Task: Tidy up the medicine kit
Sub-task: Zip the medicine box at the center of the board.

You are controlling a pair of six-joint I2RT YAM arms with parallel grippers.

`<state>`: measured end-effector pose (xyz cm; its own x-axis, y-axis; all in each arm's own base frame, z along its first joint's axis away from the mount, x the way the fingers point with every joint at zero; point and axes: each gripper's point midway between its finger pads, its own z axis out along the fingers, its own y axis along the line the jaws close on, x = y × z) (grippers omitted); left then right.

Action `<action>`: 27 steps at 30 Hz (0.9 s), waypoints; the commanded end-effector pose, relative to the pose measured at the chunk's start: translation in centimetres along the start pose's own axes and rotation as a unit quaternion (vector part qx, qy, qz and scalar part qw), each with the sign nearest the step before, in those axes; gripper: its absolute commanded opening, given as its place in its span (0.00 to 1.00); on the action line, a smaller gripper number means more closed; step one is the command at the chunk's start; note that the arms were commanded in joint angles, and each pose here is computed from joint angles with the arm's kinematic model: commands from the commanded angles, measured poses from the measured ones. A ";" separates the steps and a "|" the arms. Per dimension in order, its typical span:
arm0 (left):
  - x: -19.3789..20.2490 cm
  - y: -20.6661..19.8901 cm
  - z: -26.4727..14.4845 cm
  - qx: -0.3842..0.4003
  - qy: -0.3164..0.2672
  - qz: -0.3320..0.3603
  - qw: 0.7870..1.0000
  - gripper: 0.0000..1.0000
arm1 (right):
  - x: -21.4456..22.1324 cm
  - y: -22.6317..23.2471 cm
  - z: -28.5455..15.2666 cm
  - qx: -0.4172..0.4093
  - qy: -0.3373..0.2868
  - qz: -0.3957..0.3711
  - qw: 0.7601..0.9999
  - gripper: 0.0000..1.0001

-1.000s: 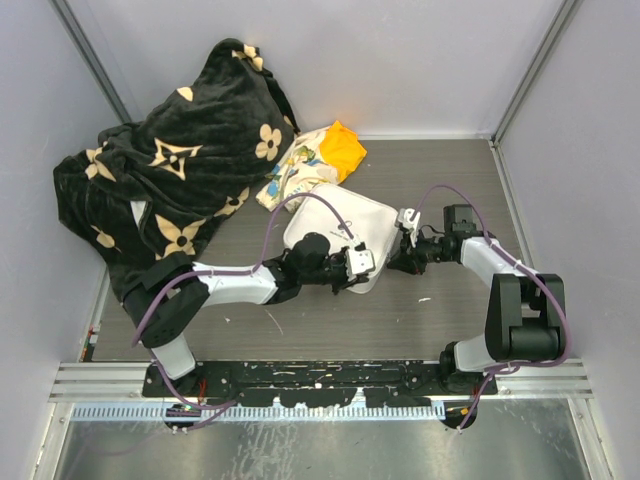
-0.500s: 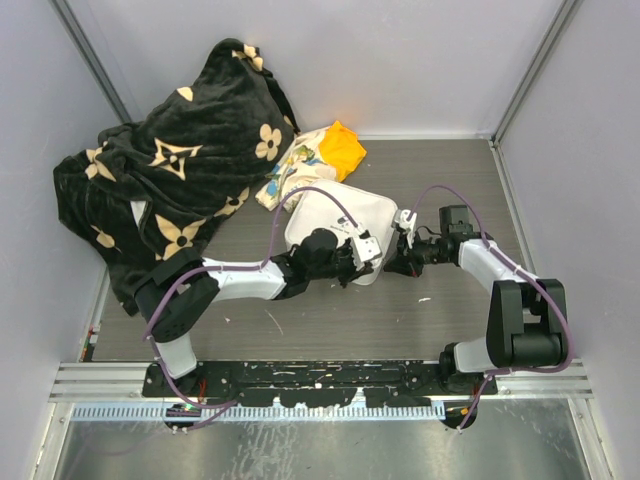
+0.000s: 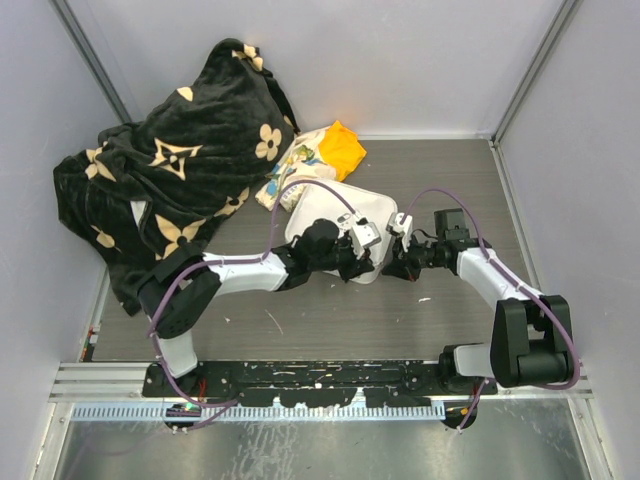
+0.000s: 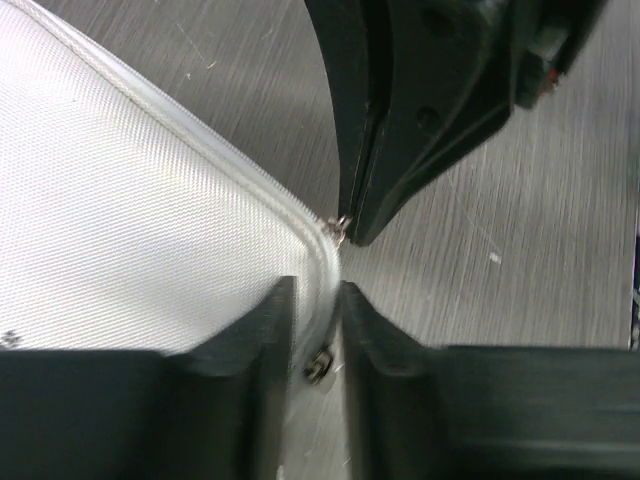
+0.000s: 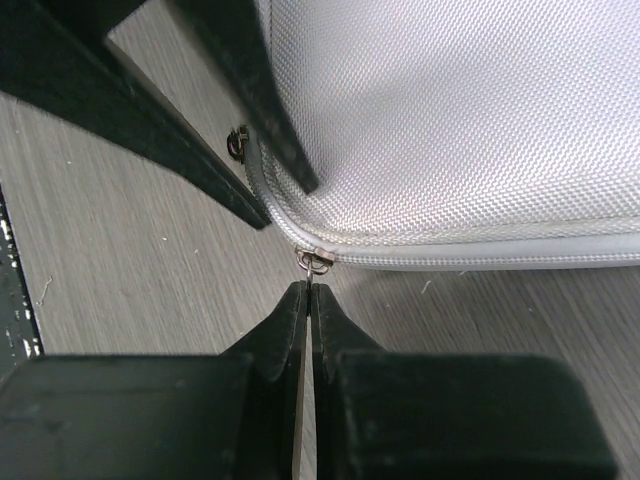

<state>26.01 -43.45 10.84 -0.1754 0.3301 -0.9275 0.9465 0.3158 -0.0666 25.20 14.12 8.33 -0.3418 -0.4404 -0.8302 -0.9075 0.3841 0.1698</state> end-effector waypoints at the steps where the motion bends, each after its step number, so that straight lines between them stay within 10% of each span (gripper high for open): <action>1: 1.2 1.7 -3.2 0.033 0.022 -0.021 0.999 0.35 | -1.8 -0.6 -0.4 -0.001 -0.013 0.011 1.000 0.00; 7: -0.2 1.5 -6.8 0.090 0.031 0.080 0.992 0.85 | -1.7 -1.8 -0.9 0.019 -0.002 0.018 1.000 0.01; 12: 3.1 2.9 -8.9 0.100 0.104 0.225 0.964 0.86 | -1.8 -2.1 -1.4 0.020 0.002 0.021 1.000 0.01; 16: 4.3 5.8 -8.3 0.055 0.139 0.277 0.949 0.72 | -2.0 -1.9 -1.7 0.011 0.007 0.024 1.000 0.01; 25: 4.4 5.9 -5.3 -0.018 0.138 0.239 0.961 0.01 | -2.0 -0.8 -2.3 0.015 0.008 0.032 0.999 0.00; 27: 4.5 5.6 -4.8 -0.039 0.130 0.201 0.970 0.00 | -1.9 -0.5 -2.3 0.017 0.011 0.038 0.999 0.01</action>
<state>28.84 -35.74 10.34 0.2836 0.6249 -0.7274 0.9254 0.0205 0.3785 25.88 12.04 8.49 -0.4558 -0.4548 -0.7651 -0.8535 0.4673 0.2307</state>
